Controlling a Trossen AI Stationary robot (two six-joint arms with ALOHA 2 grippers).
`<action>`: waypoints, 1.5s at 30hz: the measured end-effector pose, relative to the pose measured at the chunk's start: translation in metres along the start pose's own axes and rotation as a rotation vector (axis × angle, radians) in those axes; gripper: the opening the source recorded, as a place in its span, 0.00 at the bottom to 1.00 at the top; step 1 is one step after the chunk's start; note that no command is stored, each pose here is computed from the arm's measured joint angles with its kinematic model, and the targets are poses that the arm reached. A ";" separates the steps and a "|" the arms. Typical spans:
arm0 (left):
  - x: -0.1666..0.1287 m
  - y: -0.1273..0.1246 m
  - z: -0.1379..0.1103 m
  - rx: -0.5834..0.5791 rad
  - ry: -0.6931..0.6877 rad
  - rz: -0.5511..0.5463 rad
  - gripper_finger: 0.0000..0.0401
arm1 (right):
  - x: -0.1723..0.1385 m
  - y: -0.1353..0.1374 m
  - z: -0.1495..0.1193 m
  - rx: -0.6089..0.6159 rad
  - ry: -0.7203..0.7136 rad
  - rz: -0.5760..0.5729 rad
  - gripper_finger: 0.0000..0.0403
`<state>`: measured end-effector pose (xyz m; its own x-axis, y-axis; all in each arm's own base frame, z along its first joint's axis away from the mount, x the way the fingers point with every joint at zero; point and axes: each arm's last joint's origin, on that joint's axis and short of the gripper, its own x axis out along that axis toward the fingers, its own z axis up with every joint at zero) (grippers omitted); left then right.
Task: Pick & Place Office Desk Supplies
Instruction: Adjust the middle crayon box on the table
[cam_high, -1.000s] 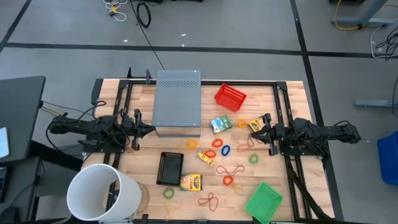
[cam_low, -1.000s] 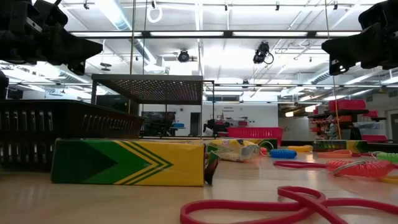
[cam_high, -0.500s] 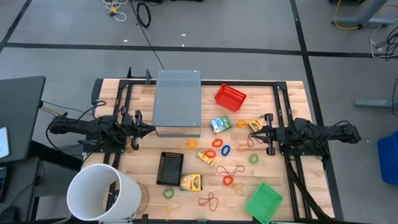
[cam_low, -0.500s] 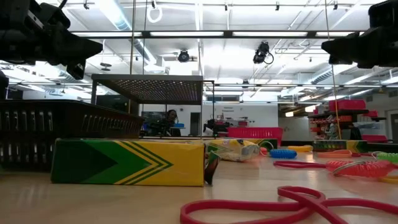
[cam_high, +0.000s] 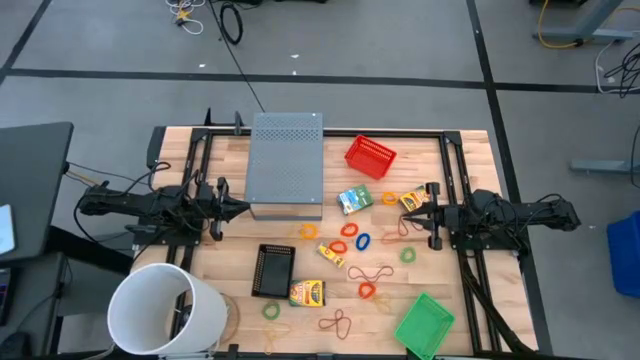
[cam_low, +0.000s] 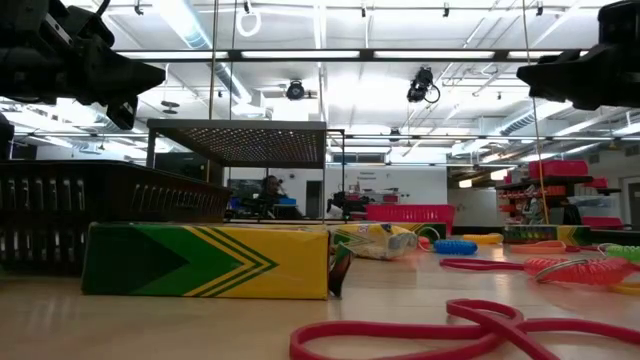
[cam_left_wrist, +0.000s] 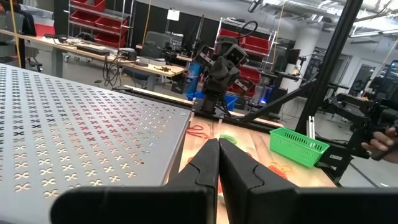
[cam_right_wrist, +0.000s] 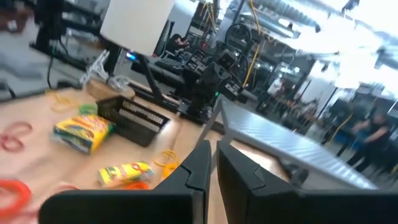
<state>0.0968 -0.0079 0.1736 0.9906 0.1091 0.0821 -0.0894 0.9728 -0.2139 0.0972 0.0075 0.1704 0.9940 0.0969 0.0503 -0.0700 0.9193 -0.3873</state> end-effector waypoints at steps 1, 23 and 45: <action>0.000 0.000 0.000 0.001 0.000 0.000 0.04 | 0.000 0.000 0.000 0.031 -0.003 -0.003 0.09; 0.002 0.001 -0.005 0.082 0.052 0.003 0.21 | 0.000 -0.001 0.000 0.552 0.002 -0.031 0.09; 0.017 -0.022 -0.005 0.140 0.354 -0.182 0.76 | 0.008 0.001 -0.016 0.717 0.184 -0.181 0.19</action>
<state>0.1162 -0.0286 0.1746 0.9638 -0.1204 -0.2381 0.1013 0.9907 -0.0908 0.1065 0.0029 0.1559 0.9887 -0.0867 -0.1222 0.1208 0.9436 0.3082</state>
